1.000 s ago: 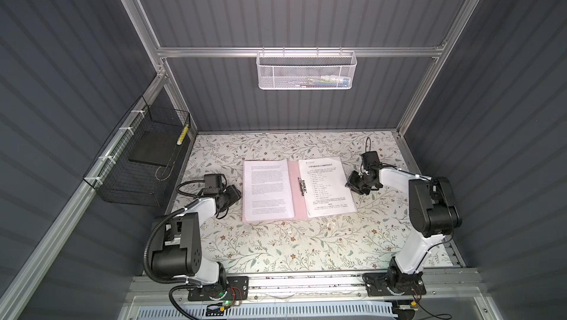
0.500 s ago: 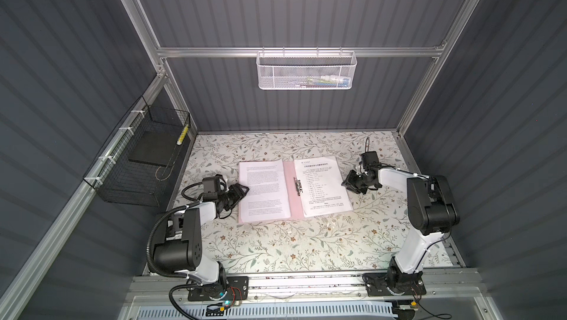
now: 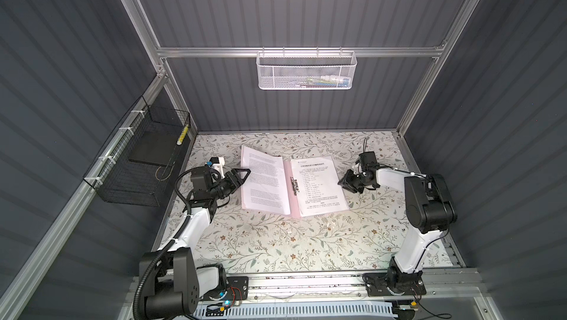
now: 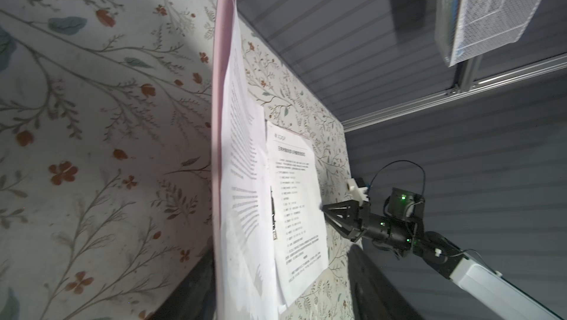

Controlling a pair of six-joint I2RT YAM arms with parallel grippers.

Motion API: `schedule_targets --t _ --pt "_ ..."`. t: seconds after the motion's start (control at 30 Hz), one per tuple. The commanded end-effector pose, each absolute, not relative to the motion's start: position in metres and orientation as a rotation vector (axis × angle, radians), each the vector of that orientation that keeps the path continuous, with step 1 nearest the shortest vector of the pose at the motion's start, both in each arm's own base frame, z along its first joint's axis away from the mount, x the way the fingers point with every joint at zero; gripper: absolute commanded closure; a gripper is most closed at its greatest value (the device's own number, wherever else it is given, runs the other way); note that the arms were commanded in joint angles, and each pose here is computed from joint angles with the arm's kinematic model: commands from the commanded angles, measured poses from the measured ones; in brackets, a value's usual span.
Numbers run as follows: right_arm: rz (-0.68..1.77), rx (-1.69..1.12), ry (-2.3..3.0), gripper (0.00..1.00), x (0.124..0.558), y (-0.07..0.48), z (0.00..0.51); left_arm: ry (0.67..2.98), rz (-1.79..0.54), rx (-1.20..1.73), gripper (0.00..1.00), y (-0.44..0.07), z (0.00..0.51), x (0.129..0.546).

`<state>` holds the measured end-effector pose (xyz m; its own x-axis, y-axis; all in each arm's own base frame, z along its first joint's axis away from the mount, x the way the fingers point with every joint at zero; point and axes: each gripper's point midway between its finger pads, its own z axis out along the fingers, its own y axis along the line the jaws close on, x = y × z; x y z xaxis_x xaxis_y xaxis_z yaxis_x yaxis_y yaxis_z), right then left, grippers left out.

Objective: Put the files into the folder
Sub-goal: 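Fold the pink cover over the sheets with the left gripper, closing the folder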

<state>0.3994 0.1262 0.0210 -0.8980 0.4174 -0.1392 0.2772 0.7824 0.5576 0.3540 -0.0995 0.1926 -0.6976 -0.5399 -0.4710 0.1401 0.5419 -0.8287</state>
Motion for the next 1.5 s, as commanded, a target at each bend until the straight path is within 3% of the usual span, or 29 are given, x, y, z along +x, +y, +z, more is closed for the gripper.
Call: schedule_targets --t 0.0,0.37,0.67,0.87,1.07,1.47 --pt "0.743 0.587 2.860 0.67 0.371 0.129 -0.015 1.974 -1.292 -0.252 0.33 -0.118 0.225 0.355" --pt "0.771 0.496 2.874 0.67 0.361 0.156 -0.011 1.865 -1.350 -0.068 0.33 -0.177 0.289 0.371" --pt "0.806 0.433 2.889 0.67 0.350 0.173 -0.022 1.864 -1.465 0.101 0.33 -0.255 0.284 0.376" --pt "0.766 0.435 2.872 0.67 0.352 0.165 -0.025 1.928 -1.501 0.187 0.34 -0.308 0.248 0.371" --pt "0.780 0.498 2.739 0.67 0.373 0.142 0.005 2.053 -1.444 0.237 0.35 -0.342 0.193 0.370" --pt "0.724 0.527 2.627 0.66 0.407 0.111 0.053 2.297 -1.174 0.278 0.38 -0.357 0.092 0.380"
